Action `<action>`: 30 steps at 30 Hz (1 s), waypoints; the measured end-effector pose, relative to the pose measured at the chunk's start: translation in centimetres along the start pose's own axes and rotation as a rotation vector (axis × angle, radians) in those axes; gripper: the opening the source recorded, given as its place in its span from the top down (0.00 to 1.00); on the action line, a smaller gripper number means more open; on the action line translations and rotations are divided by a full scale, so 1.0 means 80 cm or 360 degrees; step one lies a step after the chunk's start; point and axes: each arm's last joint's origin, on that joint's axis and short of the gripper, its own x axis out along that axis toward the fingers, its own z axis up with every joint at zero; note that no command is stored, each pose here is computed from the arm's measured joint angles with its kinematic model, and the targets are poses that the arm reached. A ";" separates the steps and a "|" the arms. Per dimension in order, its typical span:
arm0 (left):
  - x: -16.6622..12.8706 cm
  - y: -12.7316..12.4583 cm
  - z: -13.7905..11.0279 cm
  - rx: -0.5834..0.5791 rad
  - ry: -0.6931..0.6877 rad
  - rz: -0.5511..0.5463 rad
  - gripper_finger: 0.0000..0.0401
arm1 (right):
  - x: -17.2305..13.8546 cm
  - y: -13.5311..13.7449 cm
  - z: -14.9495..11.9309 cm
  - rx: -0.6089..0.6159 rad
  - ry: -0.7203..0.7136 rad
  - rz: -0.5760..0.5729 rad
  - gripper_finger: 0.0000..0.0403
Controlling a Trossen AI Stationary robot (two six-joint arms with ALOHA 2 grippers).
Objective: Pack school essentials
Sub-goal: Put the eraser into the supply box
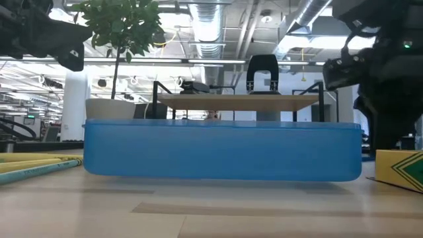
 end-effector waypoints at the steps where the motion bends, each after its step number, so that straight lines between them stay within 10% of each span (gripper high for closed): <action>1: 0.000 0.000 0.000 0.0001 0.0000 -0.0001 1.00 | -0.002 -0.001 0.001 0.0008 -0.0008 0.0006 0.87; 19: 0.000 0.000 0.000 0.0001 0.0001 0.0000 1.00 | -0.052 0.023 0.054 -0.0084 -0.0622 0.0540 0.87; 30: 0.000 0.000 0.000 0.0000 0.0000 0.0000 1.00 | -0.041 0.086 0.102 -0.0427 -0.0531 0.0520 0.87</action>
